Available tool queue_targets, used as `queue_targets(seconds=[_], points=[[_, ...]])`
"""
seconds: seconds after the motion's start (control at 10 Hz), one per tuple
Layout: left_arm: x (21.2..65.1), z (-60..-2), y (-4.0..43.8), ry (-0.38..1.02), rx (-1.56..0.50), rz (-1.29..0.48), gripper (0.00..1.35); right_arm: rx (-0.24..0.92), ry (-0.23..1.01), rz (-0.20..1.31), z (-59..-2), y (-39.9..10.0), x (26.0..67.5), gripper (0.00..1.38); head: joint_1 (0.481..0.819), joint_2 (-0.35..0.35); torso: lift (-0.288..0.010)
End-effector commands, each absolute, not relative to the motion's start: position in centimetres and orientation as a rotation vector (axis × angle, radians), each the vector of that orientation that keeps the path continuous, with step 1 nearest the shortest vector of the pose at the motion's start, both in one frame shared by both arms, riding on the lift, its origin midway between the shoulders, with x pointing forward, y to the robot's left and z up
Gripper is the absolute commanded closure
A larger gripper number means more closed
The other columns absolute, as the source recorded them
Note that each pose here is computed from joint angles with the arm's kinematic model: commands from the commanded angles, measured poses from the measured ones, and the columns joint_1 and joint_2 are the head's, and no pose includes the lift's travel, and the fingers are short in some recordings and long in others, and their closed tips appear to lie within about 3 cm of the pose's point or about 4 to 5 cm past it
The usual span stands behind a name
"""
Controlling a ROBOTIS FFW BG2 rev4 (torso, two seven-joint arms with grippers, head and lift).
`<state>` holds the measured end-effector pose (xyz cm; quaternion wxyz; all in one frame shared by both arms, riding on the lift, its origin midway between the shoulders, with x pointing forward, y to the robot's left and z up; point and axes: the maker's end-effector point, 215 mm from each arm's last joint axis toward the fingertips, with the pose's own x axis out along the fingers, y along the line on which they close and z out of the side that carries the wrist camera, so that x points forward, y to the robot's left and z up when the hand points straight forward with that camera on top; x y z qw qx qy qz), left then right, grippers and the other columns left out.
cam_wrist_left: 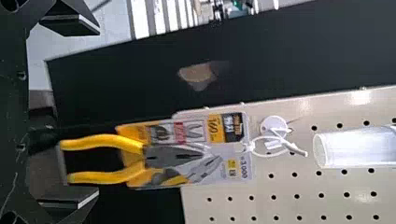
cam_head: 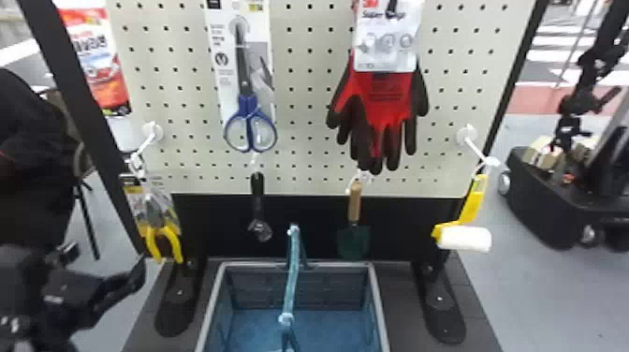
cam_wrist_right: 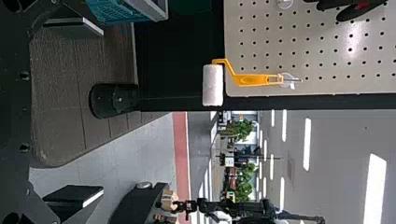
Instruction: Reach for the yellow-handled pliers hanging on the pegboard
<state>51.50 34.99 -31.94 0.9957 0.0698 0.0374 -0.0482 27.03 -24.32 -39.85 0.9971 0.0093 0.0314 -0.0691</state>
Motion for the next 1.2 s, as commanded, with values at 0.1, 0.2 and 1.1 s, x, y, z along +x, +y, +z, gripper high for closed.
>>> queue_targets(seconds=[0.1, 0.2, 1.1], points=[[55.9, -29.0, 35.2, 0.074, 0.132, -0.192, 0.10, 0.019, 0.073, -0.118, -40.4, -23.8, 27.0, 0.12, 0.549, 0.000, -0.100], [57.1, -27.6, 35.3, 0.086, 0.157, -0.230, 0.09, 0.018, 0.073, -0.108, -40.5, -23.5, 27.0, 0.12, 0.549, 0.000, -0.100], [60.7, -33.0, 29.5, 0.328, -0.023, -0.609, 0.65, 0.014, 0.086, -0.081, -41.3, -23.0, 27.0, 0.12, 0.549, 0.000, -0.100]])
